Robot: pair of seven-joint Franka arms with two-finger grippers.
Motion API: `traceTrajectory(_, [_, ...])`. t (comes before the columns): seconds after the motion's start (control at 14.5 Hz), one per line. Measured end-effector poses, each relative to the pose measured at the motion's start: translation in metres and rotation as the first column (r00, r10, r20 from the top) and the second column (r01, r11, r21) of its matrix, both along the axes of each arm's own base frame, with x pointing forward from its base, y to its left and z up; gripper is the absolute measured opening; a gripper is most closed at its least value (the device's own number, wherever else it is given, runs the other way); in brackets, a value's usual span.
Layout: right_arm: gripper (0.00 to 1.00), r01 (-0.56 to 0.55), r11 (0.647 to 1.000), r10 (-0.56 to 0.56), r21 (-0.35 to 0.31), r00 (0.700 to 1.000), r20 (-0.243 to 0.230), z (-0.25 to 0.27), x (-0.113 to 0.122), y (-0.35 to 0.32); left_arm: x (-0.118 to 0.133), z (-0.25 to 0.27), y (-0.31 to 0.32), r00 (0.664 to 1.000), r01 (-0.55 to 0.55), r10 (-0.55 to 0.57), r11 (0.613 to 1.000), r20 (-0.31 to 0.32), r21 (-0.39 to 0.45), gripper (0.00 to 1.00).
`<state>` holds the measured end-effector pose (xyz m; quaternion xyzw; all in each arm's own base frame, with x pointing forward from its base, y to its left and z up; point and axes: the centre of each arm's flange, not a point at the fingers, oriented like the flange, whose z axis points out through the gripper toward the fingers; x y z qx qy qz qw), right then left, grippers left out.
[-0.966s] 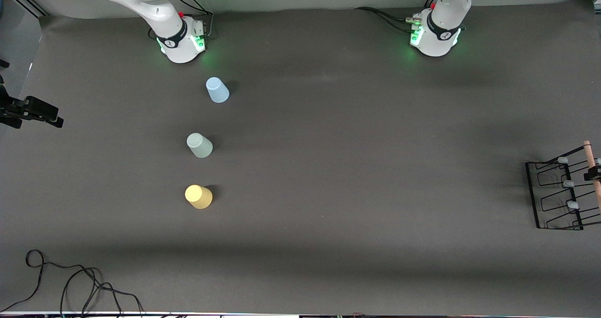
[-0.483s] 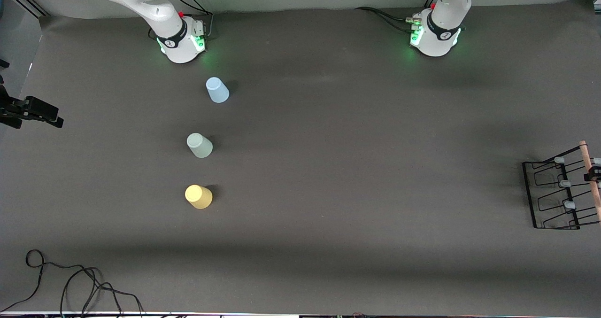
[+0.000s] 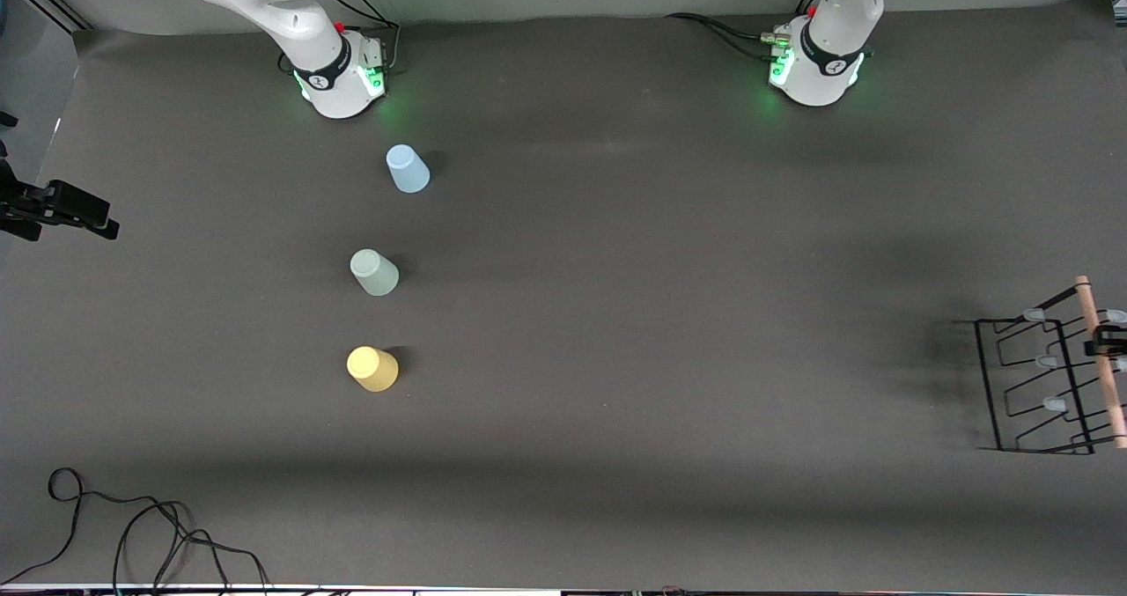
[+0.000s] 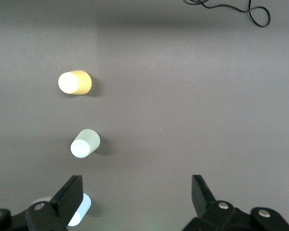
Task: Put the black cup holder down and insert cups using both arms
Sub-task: 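Reach the left gripper to the rack's wooden handle and grasp it, then carry the black wire rack with the left gripper toward the cups and lower it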
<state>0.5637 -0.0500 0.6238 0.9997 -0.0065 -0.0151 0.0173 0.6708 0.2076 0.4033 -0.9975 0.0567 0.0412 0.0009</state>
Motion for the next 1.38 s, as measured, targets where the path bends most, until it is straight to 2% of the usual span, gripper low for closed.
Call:
traceTrajectory(0.28, [1.0,0.0,1.0,0.0,0.0,1.0,0.0,0.0,0.0,0.0,0.012,0.024,-0.105,0.999,-0.02,0.021,1.0,-0.024,0.007,0.15])
traceTrajectory(0.62, [1.0,0.001,1.0,-0.001,0.0,1.0,0.0,0.0,0.0,0.0,0.017,0.016,-0.27,0.998,-0.047,0.048,0.999,-0.03,0.027,0.15])
traceTrajectory(0.97, [1.0,0.001,1.0,-0.001,0.0,1.0,0.0,0.0,0.0,0.0,-0.017,0.004,-0.435,0.995,-0.081,0.077,0.996,-0.068,-0.044,0.15])
traceTrajectory(1.24, [1.0,0.001,1.0,-0.001,0.0,1.0,0.0,0.0,0.0,0.0,-0.062,-0.003,-0.551,0.991,-0.131,0.13,0.991,-0.045,-0.038,0.15])
traceTrajectory(1.38, [1.0,0.001,1.0,-0.001,0.0,1.0,0.0,0.0,0.0,0.0,-0.081,-0.009,-0.585,0.987,-0.155,0.154,0.988,-0.051,-0.024,0.15])
